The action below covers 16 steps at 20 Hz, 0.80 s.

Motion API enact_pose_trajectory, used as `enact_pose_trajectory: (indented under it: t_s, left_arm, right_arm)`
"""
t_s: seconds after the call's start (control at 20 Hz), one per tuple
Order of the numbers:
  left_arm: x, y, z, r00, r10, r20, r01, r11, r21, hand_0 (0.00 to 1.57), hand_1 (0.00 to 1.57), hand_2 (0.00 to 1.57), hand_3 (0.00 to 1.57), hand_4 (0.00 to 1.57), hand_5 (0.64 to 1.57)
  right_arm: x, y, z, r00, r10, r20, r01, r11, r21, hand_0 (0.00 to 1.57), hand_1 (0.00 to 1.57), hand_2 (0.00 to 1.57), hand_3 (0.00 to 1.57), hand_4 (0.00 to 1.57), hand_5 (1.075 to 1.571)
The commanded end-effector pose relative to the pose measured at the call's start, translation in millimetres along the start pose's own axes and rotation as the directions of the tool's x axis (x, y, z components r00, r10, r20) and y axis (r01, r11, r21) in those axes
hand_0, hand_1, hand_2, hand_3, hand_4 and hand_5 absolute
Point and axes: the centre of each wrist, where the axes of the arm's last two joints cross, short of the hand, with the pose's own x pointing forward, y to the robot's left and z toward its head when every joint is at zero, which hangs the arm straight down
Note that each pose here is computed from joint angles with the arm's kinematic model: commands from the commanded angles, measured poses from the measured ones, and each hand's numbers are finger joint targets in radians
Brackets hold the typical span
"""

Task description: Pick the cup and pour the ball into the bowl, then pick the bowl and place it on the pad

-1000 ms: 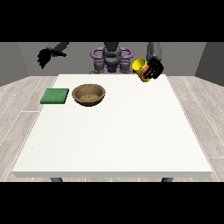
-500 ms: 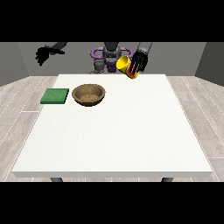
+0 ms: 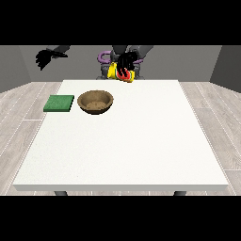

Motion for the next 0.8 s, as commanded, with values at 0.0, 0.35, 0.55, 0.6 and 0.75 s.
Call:
enact_pose_trajectory:
  t_s: [0.0,0.35,0.55,0.6,0.75]
  left_arm:
    - [50,12,-3,0.969,-0.205,0.134,0.208,0.978,-0.008,1.49,1.49,1.57,1.57,1.57,1.019]
    - [51,-7,7,0.78,-0.555,0.29,0.578,0.816,0.009,1.48,1.48,1.57,1.57,1.47,1.234]
    - [49,-12,10,0.738,-0.604,0.3,0.629,0.777,0.015,1.45,1.45,1.57,1.57,1.53,1.137]
    - [73,-7,18,0.726,-0.594,0.347,0.609,0.789,0.077,1.45,1.45,1.57,1.57,1.53,1.131]
    - [67,-5,12,0.713,-0.63,0.309,0.643,0.762,0.071,1.45,1.45,1.57,1.57,1.53,1.134]
  right_arm:
    - [-5,-3,1.0,1.0,-0.014,-0.004,0.014,1.0,0.013,0.0,0.0,0.0,0.0,0.0,1.571]
    - [-1,2,-7.0,0.998,-0.029,-0.059,0.029,1.0,0.011,0.0,0.0,0.0,0.0,0.0,1.571]
    - [-9,-7,14.3,0.999,-0.014,-0.032,0.015,0.999,0.048,0.0,0.0,0.0,0.0,0.0,1.571]
    - [-23,-3,18.5,1.0,0.01,-0.027,-0.011,0.999,-0.038,0.0,0.0,0.0,0.0,0.0,1.571]
    - [-6,18,-12.2,0.998,-0.042,-0.057,0.043,0.999,0.013,0.0,0.0,0.0,0.0,0.0,1.569]
